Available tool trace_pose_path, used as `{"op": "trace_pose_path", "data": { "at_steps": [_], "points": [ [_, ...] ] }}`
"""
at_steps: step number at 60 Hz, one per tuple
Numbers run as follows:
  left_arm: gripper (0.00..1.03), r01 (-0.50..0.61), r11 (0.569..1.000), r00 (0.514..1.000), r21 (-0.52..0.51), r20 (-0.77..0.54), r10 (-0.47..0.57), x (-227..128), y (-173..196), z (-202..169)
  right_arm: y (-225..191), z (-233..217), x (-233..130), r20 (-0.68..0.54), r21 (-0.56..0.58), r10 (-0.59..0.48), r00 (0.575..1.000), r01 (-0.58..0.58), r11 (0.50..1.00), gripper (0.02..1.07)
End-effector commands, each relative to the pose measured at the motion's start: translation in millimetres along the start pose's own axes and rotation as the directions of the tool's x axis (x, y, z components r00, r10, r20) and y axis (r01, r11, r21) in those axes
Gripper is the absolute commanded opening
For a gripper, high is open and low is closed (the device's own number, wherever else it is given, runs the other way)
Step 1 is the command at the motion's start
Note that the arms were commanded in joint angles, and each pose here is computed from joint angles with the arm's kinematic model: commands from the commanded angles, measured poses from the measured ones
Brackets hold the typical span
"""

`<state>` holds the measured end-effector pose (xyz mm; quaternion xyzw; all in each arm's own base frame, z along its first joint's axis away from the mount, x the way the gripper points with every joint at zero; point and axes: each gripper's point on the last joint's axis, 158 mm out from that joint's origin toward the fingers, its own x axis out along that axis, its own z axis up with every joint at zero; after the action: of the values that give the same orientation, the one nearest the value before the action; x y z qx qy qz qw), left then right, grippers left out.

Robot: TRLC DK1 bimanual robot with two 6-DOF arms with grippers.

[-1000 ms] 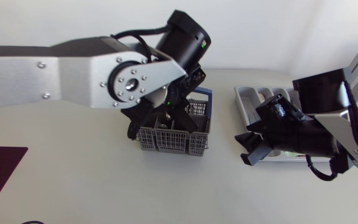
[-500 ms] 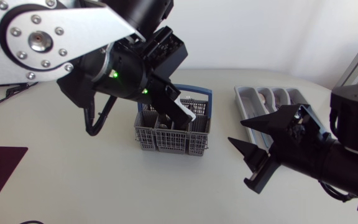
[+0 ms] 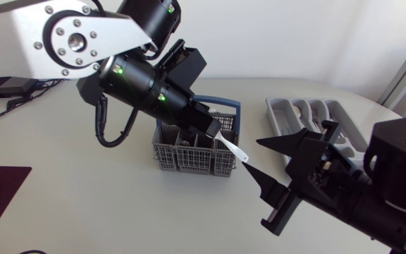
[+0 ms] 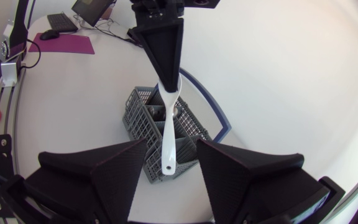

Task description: Sort the cutlery from the basket into the organizer compartments.

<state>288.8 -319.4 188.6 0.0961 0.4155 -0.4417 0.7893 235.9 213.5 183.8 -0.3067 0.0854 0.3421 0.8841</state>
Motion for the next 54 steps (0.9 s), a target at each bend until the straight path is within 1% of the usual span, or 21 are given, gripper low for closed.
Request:
{"op": "trace_pose_path", "data": {
  "at_steps": [1,9,13,18,30,36,39,45,51,54],
  "points": [
    [0.03,0.036,0.999,0.999,-0.038,-0.006,-0.036,5,-3,6,11,-4,11,-0.021,-0.055,0.009,1.000,-0.010,0.998,0.62],
    [0.03,0.074,0.996,0.997,-0.051,-0.015,-0.075,10,-9,5,15,-1,24,-0.033,-0.099,-0.002,0.999,-0.002,0.995,0.60],
    [0.03,0.087,0.995,0.996,-0.051,-0.018,-0.088,11,-12,5,13,2,31,-0.034,-0.118,-0.018,0.999,0.014,0.993,0.52],
    [0.03,0.101,0.994,0.994,-0.052,-0.025,-0.102,13,-15,3,12,5,37,-0.034,-0.127,-0.027,0.999,0.022,0.992,0.48],
    [0.03,0.111,0.992,0.993,-0.054,-0.035,-0.113,14,-17,-1,7,8,48,-0.043,-0.131,-0.047,0.998,0.041,0.991,0.48],
    [0.03,0.111,0.992,0.993,-0.053,-0.038,-0.113,14,-17,-2,6,9,49,-0.042,-0.132,-0.050,0.998,0.044,0.990,0.38],
    [0.03,0.110,0.993,0.993,-0.053,-0.039,-0.112,14,-16,-3,6,8,49,-0.044,-0.132,-0.051,0.998,0.045,0.990,0.37],
    [0.03,0.110,0.993,0.993,-0.052,-0.042,-0.112,13,-16,-5,6,6,51,-0.047,-0.131,-0.053,0.997,0.046,0.990,0.30],
    [0.03,0.111,0.993,0.993,-0.050,-0.043,-0.113,14,-17,-6,4,5,51,-0.047,-0.127,-0.057,0.997,0.051,0.991,0.28],
    [0.03,0.111,0.992,0.992,-0.052,-0.046,-0.113,14,-17,-8,3,6,50,-0.045,-0.125,-0.060,0.997,0.054,0.991,0.23]
  ]
}}
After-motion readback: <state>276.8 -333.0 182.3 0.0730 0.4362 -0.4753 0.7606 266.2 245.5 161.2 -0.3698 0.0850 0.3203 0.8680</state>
